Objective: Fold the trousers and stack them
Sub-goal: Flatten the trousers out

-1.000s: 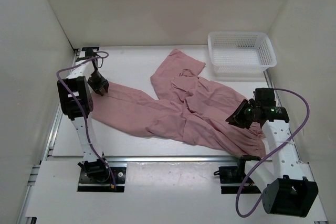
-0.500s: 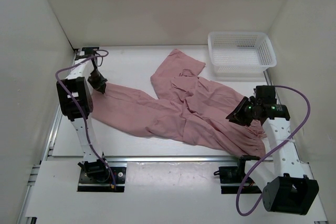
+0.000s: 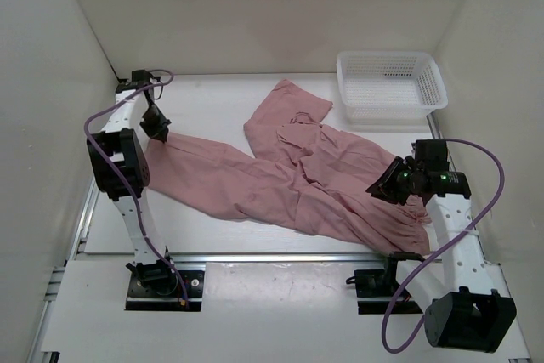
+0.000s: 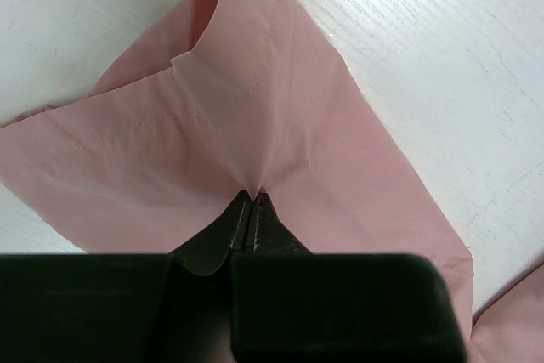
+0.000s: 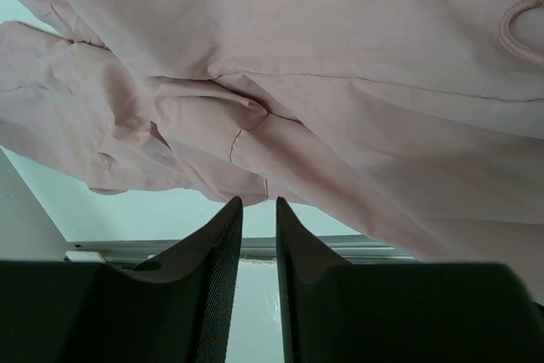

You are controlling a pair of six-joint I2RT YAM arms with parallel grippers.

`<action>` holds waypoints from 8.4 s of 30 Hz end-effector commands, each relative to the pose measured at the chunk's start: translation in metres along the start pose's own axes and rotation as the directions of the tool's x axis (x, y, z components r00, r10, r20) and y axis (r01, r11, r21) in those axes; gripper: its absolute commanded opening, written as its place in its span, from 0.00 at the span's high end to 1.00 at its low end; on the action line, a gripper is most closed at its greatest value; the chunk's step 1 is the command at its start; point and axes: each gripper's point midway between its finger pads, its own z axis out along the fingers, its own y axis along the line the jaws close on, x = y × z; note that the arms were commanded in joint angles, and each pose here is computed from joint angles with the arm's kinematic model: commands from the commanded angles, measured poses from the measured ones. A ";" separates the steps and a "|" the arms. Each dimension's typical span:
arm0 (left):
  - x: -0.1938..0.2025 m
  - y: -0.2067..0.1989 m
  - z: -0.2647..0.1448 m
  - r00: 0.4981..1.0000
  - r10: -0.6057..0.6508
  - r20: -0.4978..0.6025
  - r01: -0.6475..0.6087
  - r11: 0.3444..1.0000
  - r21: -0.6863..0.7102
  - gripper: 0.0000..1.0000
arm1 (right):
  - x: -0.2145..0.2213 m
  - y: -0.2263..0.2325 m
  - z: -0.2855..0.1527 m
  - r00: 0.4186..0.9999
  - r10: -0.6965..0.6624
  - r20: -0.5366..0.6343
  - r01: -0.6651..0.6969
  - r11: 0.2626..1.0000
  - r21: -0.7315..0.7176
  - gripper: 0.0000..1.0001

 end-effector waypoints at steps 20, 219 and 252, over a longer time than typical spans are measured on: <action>-0.075 0.024 -0.227 0.890 -0.165 0.424 0.062 0.967 0.246 0.90 | 0.093 -0.037 0.007 0.938 0.267 -0.221 -0.255 0.963 0.083 0.21; -0.052 -0.022 -0.208 0.932 0.029 0.361 -0.169 0.916 0.364 0.15 | -0.093 -0.028 -0.098 0.888 0.171 0.428 -0.278 0.939 0.203 0.36; 0.067 -0.289 -0.009 0.910 0.399 0.113 -0.396 0.758 0.518 0.00 | -0.170 -0.089 0.139 0.951 0.298 0.077 -0.302 0.852 0.427 0.55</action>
